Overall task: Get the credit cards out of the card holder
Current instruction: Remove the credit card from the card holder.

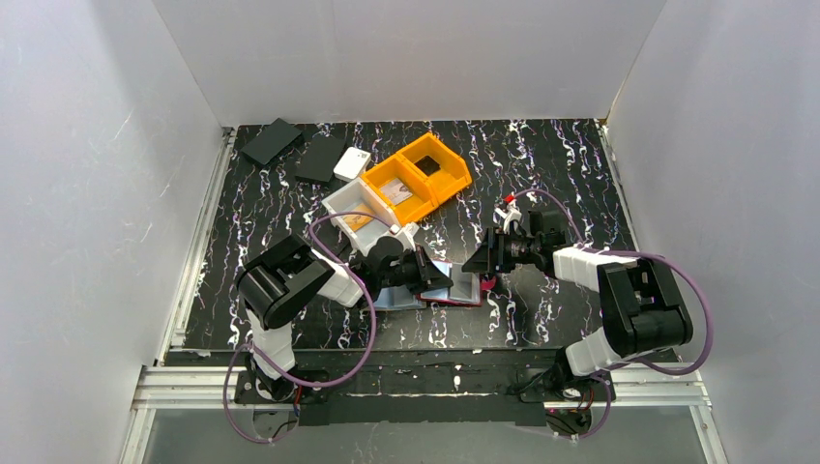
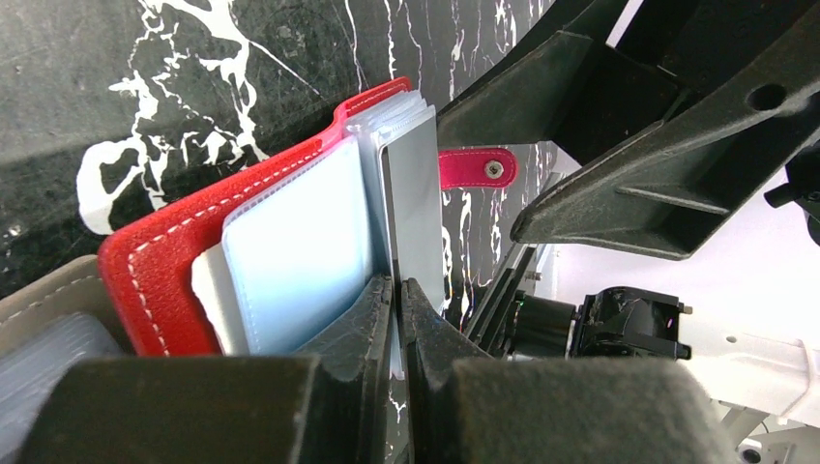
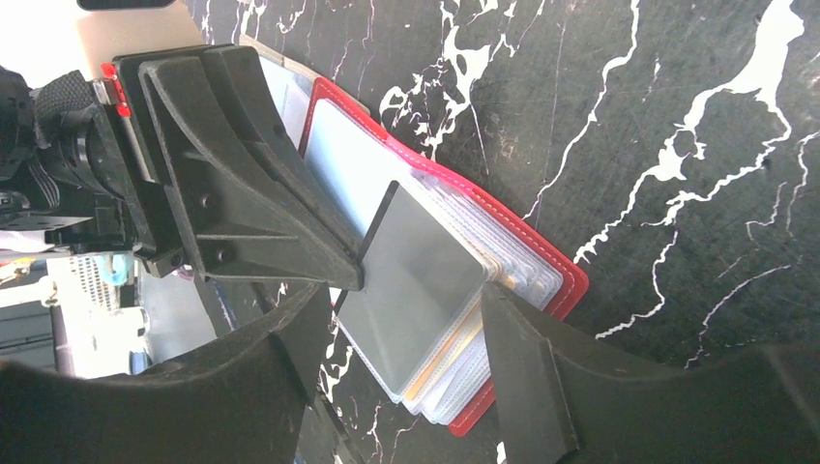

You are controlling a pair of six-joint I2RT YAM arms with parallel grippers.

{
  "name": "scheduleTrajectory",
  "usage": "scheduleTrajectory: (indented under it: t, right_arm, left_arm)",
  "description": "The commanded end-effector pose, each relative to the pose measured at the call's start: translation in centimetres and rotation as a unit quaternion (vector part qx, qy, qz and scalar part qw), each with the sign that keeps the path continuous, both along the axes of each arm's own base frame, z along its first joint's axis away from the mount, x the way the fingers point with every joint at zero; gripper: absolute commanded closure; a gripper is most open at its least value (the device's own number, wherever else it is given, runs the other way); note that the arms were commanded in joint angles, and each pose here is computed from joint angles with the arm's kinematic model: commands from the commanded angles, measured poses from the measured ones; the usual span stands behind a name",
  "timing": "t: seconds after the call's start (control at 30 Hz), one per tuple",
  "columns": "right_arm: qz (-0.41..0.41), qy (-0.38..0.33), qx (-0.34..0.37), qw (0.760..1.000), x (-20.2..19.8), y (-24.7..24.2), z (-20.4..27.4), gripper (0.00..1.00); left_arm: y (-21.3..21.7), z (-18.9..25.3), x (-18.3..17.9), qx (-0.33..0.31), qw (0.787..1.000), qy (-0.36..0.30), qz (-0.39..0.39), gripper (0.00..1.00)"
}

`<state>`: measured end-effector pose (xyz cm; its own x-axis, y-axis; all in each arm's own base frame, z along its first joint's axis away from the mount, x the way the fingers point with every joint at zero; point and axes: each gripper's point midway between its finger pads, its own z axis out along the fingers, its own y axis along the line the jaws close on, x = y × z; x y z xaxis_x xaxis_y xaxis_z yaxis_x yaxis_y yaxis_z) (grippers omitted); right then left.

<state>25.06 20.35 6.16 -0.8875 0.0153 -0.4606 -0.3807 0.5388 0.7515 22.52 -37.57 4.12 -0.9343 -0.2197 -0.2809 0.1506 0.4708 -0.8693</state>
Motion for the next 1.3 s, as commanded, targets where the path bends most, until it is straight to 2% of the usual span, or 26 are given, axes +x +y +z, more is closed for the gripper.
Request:
scheduleTrajectory:
  t: [0.0, 0.27, 0.5, 0.83, 1.27]
  right_arm:
    - [-0.013, -0.035, -0.012, 0.999, 1.3, -0.6, 1.0, 0.32]
    - [-0.028, -0.041, -0.014, 0.999, 1.6, -1.2, 1.6, 0.31]
    - [-0.014, -0.033, 0.019, 0.999, 0.9, -0.5, 2.2, 0.30]
    - [-0.014, -0.024, 0.022, 0.999, 0.8, -0.5, 2.0, 0.32]
    - [0.000, -0.045, 0.053, 0.998, 0.2, 0.0, 4.1, 0.41]
  left_arm:
    - [-1.0, 3.1, 0.2, -0.043, 0.998, -0.041, -0.001, 1.00]
    - [-0.8, 3.4, 0.7, -0.041, 0.997, -0.054, 0.021, 1.00]
    - [-1.6, 4.1, 0.4, -0.054, 0.996, -0.065, 0.008, 1.00]
    - [-2.3, 4.6, 0.2, -0.067, 0.995, -0.070, -0.006, 1.00]
    - [-2.1, 2.3, 0.7, -0.044, 0.998, -0.040, 0.017, 1.00]
